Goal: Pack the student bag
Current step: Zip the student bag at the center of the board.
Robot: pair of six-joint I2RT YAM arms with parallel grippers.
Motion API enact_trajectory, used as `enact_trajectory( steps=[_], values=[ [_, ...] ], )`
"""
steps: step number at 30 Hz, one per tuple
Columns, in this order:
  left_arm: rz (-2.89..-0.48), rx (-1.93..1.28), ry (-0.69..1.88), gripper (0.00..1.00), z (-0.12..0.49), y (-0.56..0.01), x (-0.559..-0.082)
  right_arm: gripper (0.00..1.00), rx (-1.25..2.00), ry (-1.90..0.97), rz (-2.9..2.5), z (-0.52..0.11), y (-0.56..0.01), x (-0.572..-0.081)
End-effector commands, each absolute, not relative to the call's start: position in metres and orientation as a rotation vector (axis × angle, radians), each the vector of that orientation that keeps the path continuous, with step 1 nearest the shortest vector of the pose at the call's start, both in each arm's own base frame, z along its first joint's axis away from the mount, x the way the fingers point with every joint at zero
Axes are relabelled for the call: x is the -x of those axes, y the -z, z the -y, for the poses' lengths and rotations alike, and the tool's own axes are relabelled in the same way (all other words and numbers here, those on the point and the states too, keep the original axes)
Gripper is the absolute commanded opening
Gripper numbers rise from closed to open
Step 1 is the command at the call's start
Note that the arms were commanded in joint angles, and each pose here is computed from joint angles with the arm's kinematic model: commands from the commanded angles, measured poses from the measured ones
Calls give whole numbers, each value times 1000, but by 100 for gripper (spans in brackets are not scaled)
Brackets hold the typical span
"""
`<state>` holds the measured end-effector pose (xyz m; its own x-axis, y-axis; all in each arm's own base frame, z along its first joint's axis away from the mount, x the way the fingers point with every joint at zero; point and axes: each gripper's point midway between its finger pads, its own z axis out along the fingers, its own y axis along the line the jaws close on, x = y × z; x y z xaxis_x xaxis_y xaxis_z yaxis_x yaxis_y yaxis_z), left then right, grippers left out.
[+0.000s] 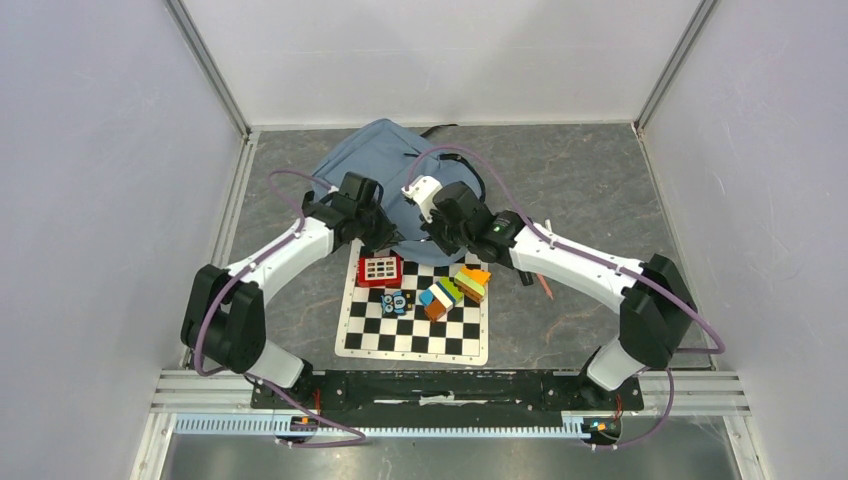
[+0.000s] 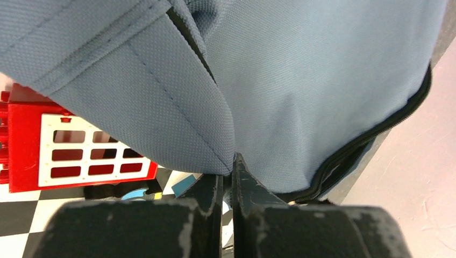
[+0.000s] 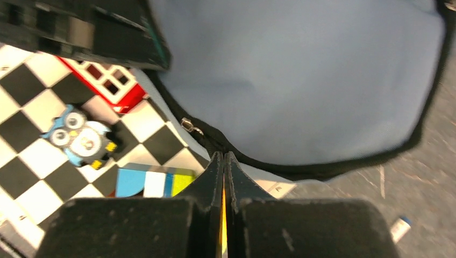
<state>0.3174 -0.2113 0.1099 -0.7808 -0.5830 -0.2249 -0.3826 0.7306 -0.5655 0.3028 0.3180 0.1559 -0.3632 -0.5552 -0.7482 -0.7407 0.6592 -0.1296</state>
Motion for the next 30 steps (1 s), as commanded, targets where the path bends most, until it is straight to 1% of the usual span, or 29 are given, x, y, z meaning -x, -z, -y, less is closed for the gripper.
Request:
enact_trajectory(
  steps=[1, 5, 9, 13, 16, 17, 18, 19, 20, 21, 22, 23, 25, 27, 28, 30],
  values=[
    [-2434, 639, 645, 2, 192, -155, -330, 0, 859, 40, -2054, -263, -172, -323],
    [-2416, 686, 605, 2, 163, -156, -331, 0, 810, 195, -2098, -235, -160, -322],
    [-2396, 749, 521, 2, 121, -151, -325, 0, 775, 244, -2129, -220, -154, -322],
    [-2398, 791, 501, 2, 92, -143, -320, 0, 774, 184, -2154, -225, -147, -323],
    [-2397, 675, 489, 2, 88, -148, -323, 0, 793, 84, -2144, -240, -149, -324],
    [-2391, 632, 494, 4, 89, -152, -325, 0, 796, 53, -2136, -244, -152, -324],
    [-2392, 581, 496, 8, 90, -154, -326, 0, 799, 15, -2123, -249, -155, -325],
    [-2387, 529, 501, 17, 92, -160, -327, 0, 798, -13, -2112, -253, -159, -325],
    [-2385, 463, 504, 29, 94, -165, -328, 0, 801, -46, -2098, -257, -163, -325],
    [-2371, 410, 505, 46, 95, -172, -330, 0, 805, -77, -2082, -260, -166, -325],
    [-2359, 357, 495, 58, 96, -178, -331, 0, 815, -113, -2068, -265, -169, -324],
    [-2336, 315, 485, 68, 96, -187, -333, 0, 817, -137, -2058, -267, -171, -323],
    [-2300, 228, 479, 78, 100, -202, -336, 0, 817, -185, -2058, -271, -172, -322],
    [-2252, 126, 511, 84, 112, -220, -339, 0, 779, -227, -2084, -268, -170, -323],
    [-2229, 70, 538, 86, 121, -226, -338, 3, 754, -260, -2100, -265, -169, -324],
    [-2174, -55, 583, 88, 142, -237, -336, 20, 725, -354, -2126, -263, -166, -324]
  ],
)
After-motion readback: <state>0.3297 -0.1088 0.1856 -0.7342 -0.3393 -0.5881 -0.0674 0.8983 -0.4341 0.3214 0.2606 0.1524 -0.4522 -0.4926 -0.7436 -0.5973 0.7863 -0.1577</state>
